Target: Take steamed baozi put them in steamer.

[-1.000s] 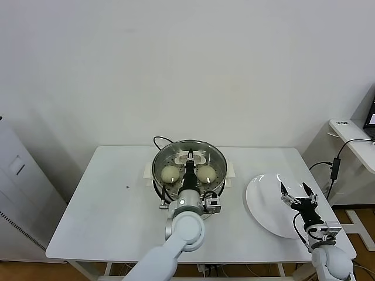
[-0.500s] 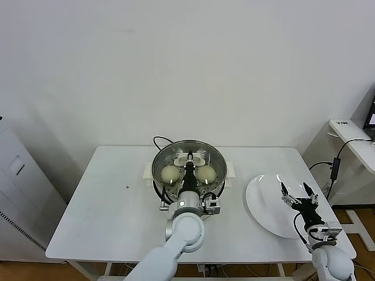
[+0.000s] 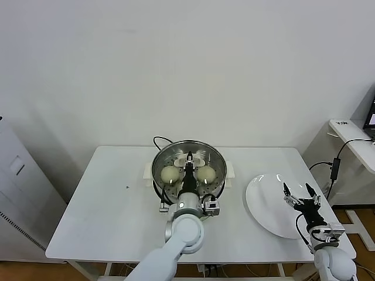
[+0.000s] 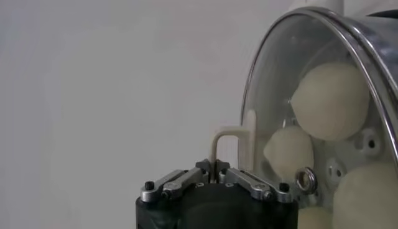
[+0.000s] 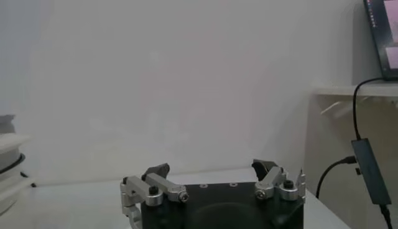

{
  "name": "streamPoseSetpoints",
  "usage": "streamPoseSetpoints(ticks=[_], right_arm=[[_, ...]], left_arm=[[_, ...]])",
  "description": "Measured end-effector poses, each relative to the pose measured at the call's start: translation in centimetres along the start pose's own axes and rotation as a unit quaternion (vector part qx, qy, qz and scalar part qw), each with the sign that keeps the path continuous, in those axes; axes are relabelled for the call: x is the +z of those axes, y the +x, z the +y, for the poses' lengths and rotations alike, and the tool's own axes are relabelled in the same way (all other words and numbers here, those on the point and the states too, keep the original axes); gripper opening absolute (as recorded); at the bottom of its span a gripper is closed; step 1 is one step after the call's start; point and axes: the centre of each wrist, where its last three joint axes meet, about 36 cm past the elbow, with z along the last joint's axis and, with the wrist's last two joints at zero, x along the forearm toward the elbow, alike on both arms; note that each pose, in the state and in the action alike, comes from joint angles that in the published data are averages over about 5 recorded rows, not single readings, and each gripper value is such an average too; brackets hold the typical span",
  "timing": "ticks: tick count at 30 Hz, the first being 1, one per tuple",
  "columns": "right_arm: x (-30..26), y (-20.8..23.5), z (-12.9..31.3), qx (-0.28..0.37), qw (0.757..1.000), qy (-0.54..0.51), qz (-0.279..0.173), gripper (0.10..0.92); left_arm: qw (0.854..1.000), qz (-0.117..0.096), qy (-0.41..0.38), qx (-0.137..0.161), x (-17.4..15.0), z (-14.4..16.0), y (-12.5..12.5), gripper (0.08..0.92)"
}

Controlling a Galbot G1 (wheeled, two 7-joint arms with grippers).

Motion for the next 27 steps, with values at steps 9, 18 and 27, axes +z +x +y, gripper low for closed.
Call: streamPoseSetpoints(ticks=[9, 18, 27], right_arm=[[0.0, 0.0, 0.1, -0.002, 1.0, -0.001, -0.001, 0.823], [-0.1, -0.3, 0.2, -0.006, 1.0, -0.001, -0.002, 0.823], [-0.9, -0.9, 0.9, -0.015, 1.0, -0.009, 0.005, 0.823]], left_arm=[[1.0, -0.002, 0.009, 0.002, 0.9, 0.4, 0.8, 0.469], [0.993, -0.038, 0.106, 0.043, 4.1, 5.5, 2.8, 0.729], [0.94, -0.115, 0.304, 0.109, 10.4, 12.3, 3.4, 0.822]])
